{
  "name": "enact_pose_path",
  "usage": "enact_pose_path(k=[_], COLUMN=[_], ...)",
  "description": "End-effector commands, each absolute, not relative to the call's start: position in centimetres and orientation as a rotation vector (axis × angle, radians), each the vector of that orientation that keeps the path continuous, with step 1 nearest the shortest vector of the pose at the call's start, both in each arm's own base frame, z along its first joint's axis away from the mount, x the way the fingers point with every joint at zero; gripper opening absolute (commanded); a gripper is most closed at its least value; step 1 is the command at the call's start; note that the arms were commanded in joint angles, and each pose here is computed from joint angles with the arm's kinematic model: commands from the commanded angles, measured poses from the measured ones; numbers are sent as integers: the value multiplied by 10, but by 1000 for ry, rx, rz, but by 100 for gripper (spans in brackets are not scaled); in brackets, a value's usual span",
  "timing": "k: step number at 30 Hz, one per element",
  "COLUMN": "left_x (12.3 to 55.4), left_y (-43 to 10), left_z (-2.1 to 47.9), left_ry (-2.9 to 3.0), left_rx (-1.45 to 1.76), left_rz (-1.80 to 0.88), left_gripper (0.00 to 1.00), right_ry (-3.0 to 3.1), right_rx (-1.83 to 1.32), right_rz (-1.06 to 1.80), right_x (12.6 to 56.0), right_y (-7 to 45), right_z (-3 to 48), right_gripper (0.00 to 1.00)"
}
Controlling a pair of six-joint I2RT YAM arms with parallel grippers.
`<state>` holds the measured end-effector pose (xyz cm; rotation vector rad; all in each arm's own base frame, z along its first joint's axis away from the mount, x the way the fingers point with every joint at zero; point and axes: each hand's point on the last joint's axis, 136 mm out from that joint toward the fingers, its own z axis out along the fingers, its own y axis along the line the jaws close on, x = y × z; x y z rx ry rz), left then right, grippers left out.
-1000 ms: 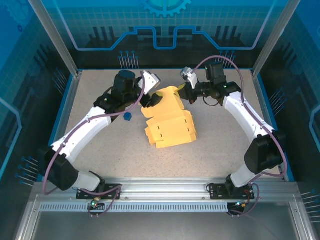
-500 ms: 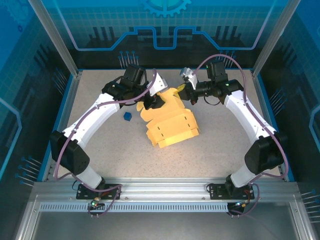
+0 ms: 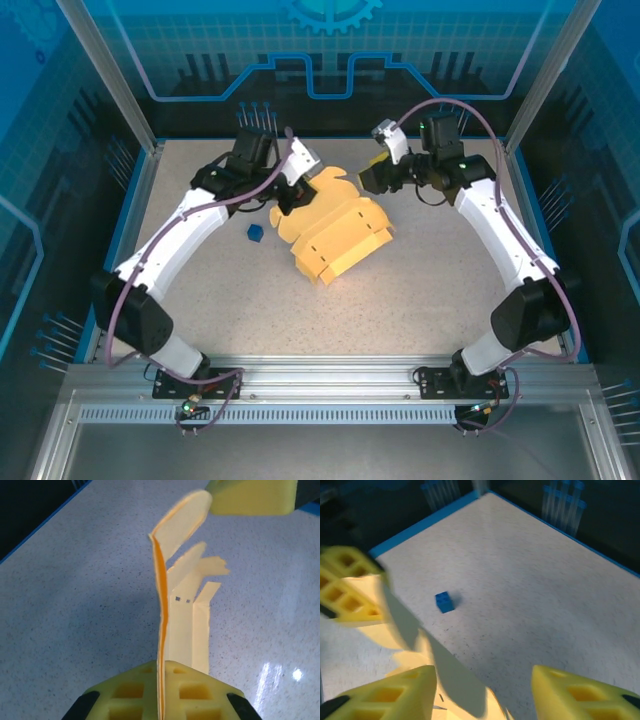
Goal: Fold the paper box
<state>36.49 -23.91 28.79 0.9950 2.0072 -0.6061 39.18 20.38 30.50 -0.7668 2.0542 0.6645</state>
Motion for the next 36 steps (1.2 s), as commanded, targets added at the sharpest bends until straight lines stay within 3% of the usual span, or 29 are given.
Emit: enact_pose_path(k=[1,6,11,23,30,36], left_x=[365,366,360,345,342,344], left_y=[-222,-189,-174,-164,-157,-147], left_z=[335,362,372,383,383,376], left_ry=[1921,1880,1838,1742,1707,1686], left_rx=[755,436,251,68,-2,-93], left_rz=[-650,-685,-737,-880,-925,-972], left_gripper=[0,0,0,0,0,0], right_ry=[2116,2112,2080,2008,1916,1867], right_rx=[-432,-258,-255,-189,-226,-231], right_rz=[538,556,735,1034,1172,1201], right_x=[392,373,365,393,399,397], right_y=[162,147,172,200,214,215], right_z=[312,287,259,222,230,234], right_gripper=[63,75,83,86,76,45])
